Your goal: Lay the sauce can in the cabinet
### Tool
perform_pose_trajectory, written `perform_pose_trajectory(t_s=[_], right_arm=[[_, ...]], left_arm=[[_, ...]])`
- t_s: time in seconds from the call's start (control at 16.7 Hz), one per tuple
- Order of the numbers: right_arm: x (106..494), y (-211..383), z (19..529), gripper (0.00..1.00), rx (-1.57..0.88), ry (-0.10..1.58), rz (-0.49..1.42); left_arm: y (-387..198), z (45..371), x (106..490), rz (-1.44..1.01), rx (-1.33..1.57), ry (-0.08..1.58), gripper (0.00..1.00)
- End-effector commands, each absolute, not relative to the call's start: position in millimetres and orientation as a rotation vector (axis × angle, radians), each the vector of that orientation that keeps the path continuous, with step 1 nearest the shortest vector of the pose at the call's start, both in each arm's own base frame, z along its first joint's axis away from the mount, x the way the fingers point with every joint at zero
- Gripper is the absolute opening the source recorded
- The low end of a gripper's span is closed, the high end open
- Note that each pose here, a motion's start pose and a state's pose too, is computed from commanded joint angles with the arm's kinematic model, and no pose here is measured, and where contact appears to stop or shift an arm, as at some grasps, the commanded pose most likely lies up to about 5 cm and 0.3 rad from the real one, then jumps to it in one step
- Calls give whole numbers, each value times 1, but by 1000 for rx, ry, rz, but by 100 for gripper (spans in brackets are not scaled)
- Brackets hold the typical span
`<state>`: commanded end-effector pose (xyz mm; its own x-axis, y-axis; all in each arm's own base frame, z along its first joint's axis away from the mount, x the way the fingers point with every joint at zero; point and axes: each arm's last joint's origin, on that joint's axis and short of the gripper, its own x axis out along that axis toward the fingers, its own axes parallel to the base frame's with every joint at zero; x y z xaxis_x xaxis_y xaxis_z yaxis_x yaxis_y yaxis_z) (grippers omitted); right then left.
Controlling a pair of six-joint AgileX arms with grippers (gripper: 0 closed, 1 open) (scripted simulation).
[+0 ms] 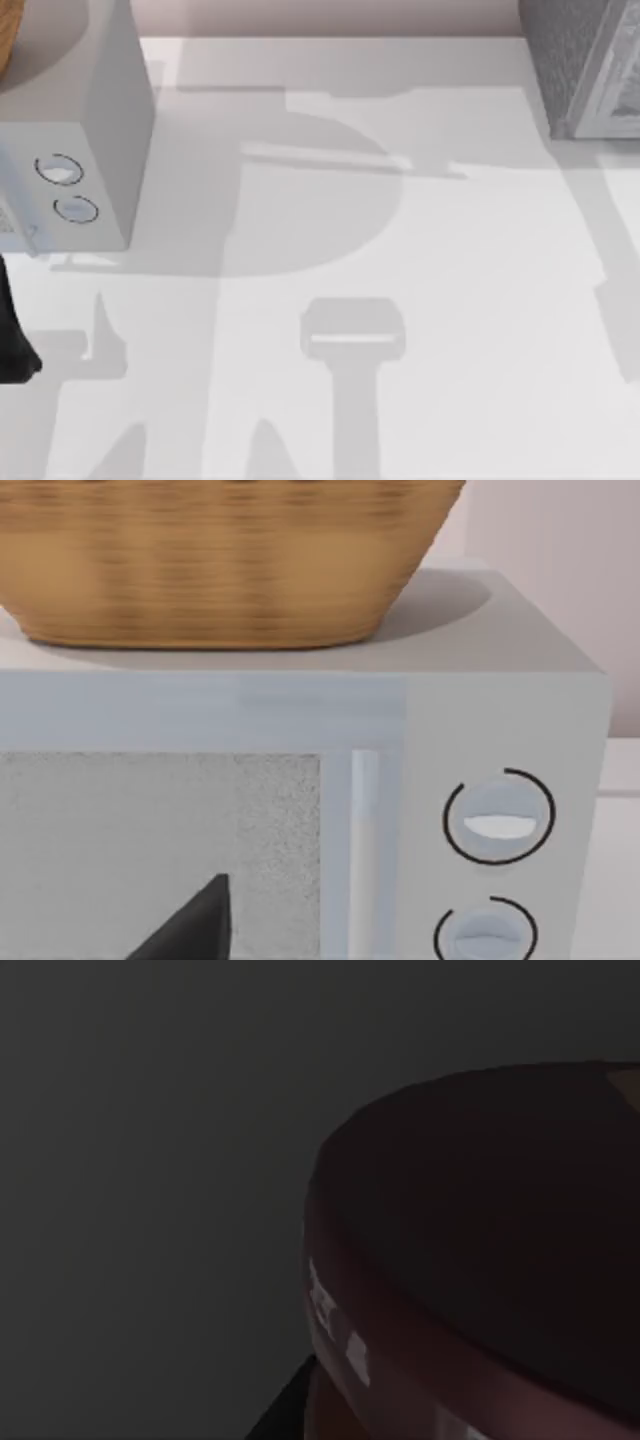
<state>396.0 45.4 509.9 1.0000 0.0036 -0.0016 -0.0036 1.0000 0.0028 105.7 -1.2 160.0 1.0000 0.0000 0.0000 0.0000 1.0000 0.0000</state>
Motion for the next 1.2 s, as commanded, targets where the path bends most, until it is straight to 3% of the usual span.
perform_pose_trajectory(t_s=[0.06,0.84,1.2], right_arm=[[396,45,510,0,3,2,4],[396,45,510,98,3,2,4],[396,45,510,100,3,2,4]], left_arm=[[-1,160,106,0,0,0,100],[-1,160,106,0,0,0,100],[-1,160,106,0,0,0,100]])
